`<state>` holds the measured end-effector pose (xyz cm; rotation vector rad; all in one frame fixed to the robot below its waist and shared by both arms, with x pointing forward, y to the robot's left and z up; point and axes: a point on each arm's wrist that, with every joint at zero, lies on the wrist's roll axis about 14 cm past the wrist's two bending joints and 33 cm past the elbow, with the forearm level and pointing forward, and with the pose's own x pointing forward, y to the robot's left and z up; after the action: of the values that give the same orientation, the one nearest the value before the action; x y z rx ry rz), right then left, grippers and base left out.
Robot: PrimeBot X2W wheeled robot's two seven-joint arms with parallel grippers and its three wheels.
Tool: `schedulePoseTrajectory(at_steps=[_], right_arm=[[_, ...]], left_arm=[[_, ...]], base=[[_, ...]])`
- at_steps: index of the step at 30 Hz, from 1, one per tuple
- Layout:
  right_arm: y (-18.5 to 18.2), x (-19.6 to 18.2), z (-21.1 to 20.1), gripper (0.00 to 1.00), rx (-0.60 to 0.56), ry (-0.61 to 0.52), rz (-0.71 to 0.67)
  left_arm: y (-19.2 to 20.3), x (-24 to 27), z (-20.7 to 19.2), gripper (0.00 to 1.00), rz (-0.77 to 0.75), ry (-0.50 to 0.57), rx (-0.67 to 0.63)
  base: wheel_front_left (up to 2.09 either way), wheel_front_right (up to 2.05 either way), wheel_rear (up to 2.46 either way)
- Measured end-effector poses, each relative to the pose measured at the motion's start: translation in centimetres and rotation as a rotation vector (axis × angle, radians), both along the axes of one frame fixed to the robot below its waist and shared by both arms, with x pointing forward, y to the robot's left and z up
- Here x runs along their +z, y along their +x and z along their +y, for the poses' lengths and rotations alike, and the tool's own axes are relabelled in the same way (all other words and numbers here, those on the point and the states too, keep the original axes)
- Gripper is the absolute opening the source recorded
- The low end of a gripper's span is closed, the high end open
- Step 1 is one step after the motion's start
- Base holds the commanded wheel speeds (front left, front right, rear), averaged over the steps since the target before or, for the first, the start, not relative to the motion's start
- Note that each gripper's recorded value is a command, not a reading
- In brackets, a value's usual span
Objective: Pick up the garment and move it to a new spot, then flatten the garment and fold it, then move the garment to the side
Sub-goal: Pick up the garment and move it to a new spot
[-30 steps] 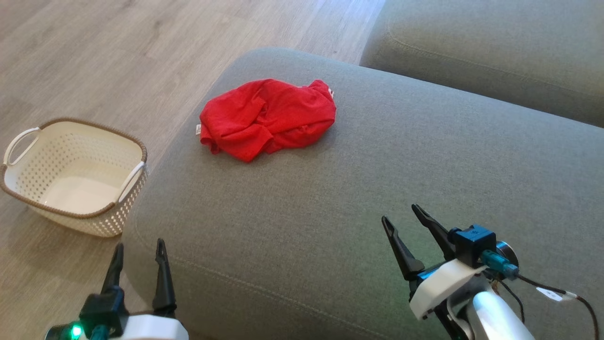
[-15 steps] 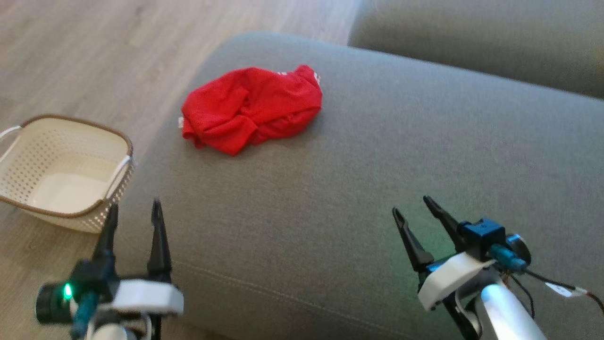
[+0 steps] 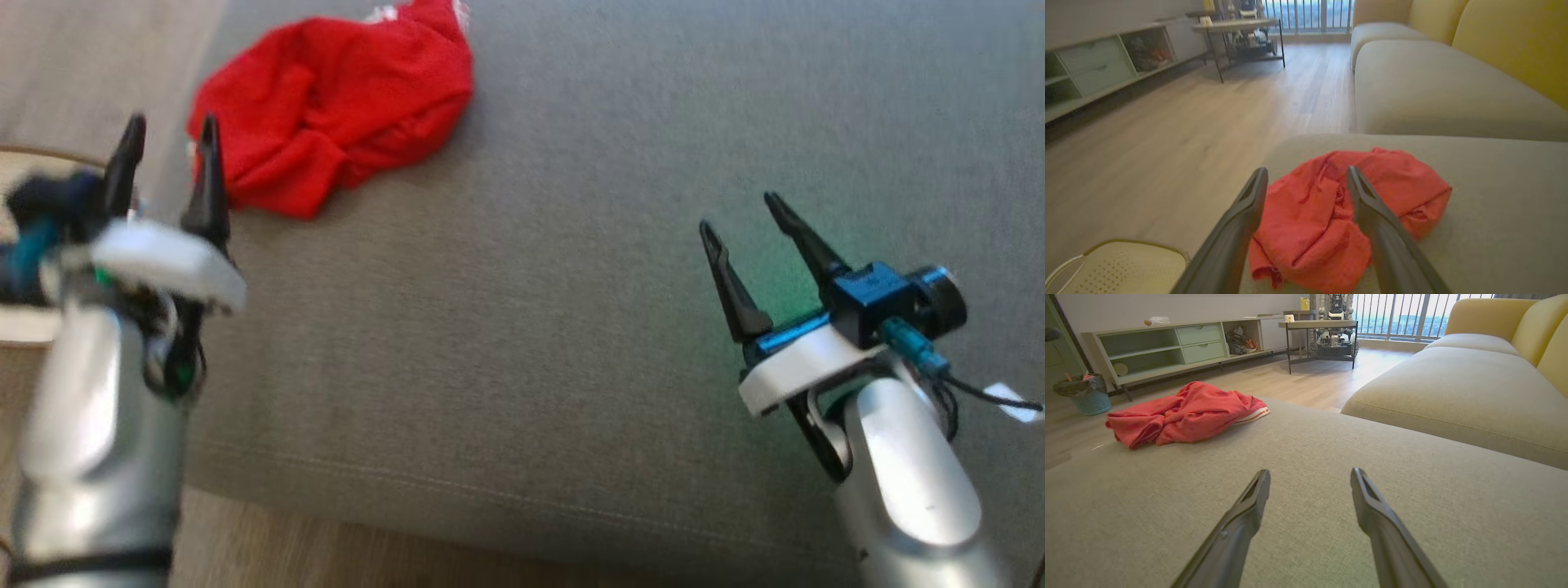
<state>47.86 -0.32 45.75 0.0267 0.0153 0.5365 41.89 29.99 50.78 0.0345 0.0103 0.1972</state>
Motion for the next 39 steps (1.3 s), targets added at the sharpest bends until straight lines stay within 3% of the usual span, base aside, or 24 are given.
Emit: schedulePoseTrajectory(at_steps=[7, 13, 16, 17, 18, 19, 20, 25, 30, 39], right_arm=[[2.8, -0.9, -1.9, 1.00, -0.050, -0.008, -0.024], [3.5, -2.0, -3.7, 1.00, -0.090, -0.019, -0.012], [3.6, -2.5, -5.0, 1.00, -0.120, -0.032, -0.001], [3.6, -2.7, -5.4, 1.00, -0.129, -0.036, 0.003], [3.6, -2.9, -5.8, 1.00, -0.137, -0.040, 0.007], [3.6, -3.0, -6.1, 1.00, -0.145, -0.043, 0.009], [3.7, -3.0, -6.4, 1.00, -0.154, -0.046, 0.010], [3.8, -2.4, -7.0, 1.00, -0.171, -0.047, -0.003], [3.5, -1.2, -6.5, 1.00, -0.159, -0.040, -0.023], [1.7, 2.4, -6.3, 1.00, -0.156, 0.003, -0.066]], left_arm=[[8.4, -6.5, -0.3, 1.00, 0.369, -0.023, -0.097], [8.4, -14.4, -1.2, 1.00, 0.729, -0.082, -0.125], [8.7, -16.0, -0.7, 1.00, 0.792, -0.068, -0.118], [9.1, -16.0, -0.5, 0.72, 0.796, -0.063, -0.114], [9.5, -16.1, -0.4, 0.72, 0.801, -0.060, -0.112], [9.8, -16.2, -0.5, 0.14, 0.804, -0.054, -0.116], [10.0, -16.3, -0.7, 0.00, 0.807, -0.050, -0.120], [9.6, -16.1, -0.8, 0.00, 0.814, -0.065, -0.121], [9.6, -14.1, -0.1, 0.00, 0.711, -0.049, -0.108], [11.6, -2.5, 0.6, 0.00, 0.233, -0.062, -0.094]], base=[[0.00, 0.00, 0.00], [0.00, 0.00, 0.00], [0.00, 0.00, 0.00], [0.00, 0.00, 0.00], [0.00, 0.00, 0.00], [0.00, 0.00, 0.00], [0.00, 0.00, 0.00], [0.00, 0.00, 0.00], [0.00, 0.00, 0.00], [0.00, 0.00, 0.00]])
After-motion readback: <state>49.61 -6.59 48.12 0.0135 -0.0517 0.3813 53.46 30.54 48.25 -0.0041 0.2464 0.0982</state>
